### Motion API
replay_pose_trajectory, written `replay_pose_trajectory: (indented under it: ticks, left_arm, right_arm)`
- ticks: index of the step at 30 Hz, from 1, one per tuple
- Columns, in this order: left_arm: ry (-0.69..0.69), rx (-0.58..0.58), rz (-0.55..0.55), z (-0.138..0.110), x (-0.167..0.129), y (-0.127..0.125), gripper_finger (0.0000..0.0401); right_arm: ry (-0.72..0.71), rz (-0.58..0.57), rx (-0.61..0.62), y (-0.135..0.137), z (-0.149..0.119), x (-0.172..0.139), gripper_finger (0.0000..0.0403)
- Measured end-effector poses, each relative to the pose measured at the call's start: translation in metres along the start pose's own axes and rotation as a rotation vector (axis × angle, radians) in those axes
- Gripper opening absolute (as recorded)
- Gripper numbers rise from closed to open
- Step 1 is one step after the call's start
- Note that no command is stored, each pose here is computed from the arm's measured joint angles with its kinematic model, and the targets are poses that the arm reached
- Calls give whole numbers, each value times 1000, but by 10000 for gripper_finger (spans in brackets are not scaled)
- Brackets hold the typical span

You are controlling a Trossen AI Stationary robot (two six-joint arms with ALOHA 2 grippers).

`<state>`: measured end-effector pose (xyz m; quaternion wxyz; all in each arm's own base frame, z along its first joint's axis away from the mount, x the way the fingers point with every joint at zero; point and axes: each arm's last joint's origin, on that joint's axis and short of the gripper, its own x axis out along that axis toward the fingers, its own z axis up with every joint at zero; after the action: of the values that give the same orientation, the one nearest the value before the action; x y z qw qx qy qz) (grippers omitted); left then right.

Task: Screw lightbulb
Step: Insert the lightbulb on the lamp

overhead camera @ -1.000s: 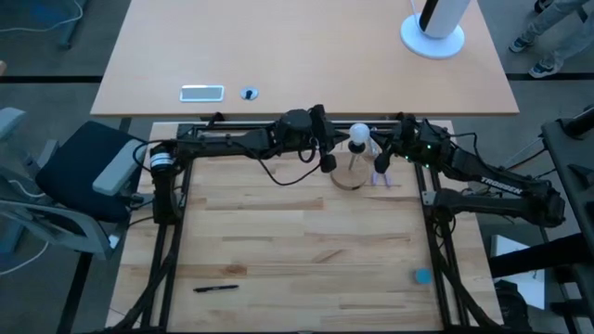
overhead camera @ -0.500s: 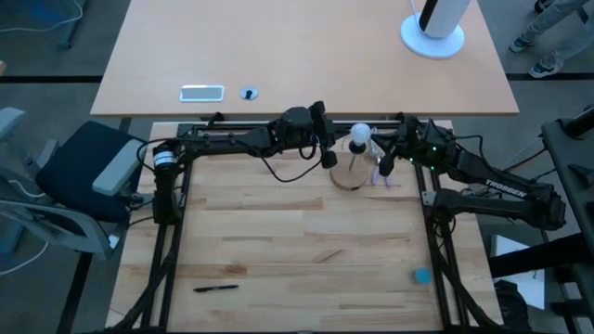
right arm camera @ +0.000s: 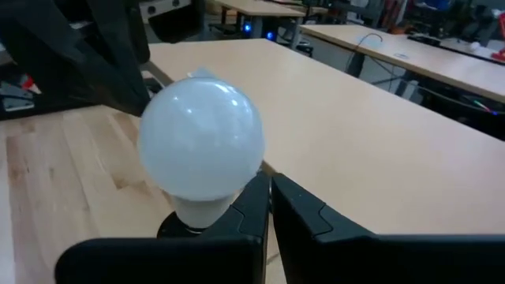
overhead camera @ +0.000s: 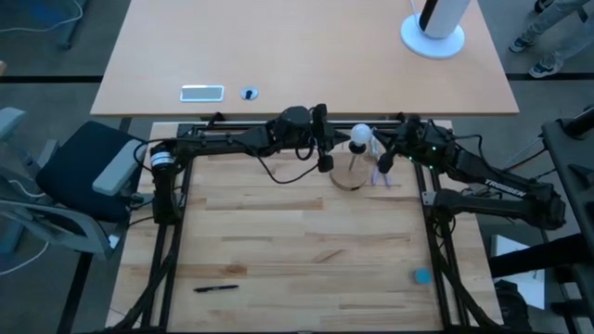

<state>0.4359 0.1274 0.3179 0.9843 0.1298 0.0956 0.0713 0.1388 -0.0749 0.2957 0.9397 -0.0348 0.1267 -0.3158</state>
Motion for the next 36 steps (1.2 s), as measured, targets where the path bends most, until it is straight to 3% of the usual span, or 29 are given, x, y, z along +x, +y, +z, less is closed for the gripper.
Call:
replay_pose_trajectory:
  ticks: [22, 27, 36]
  left_arm:
    - [-20, -8, 37, -9, 6, 10, 0]
    - [1, -14, 29, -11, 6, 9, 0]
    - [6, -49, -31, -7, 2, 5, 0]
  right_arm:
    - [14, 133, 67, 5, -2, 1, 13]
    - [22, 131, 94, 4, -2, -2, 13]
    - [27, 24, 43, 0, -3, -2, 13]
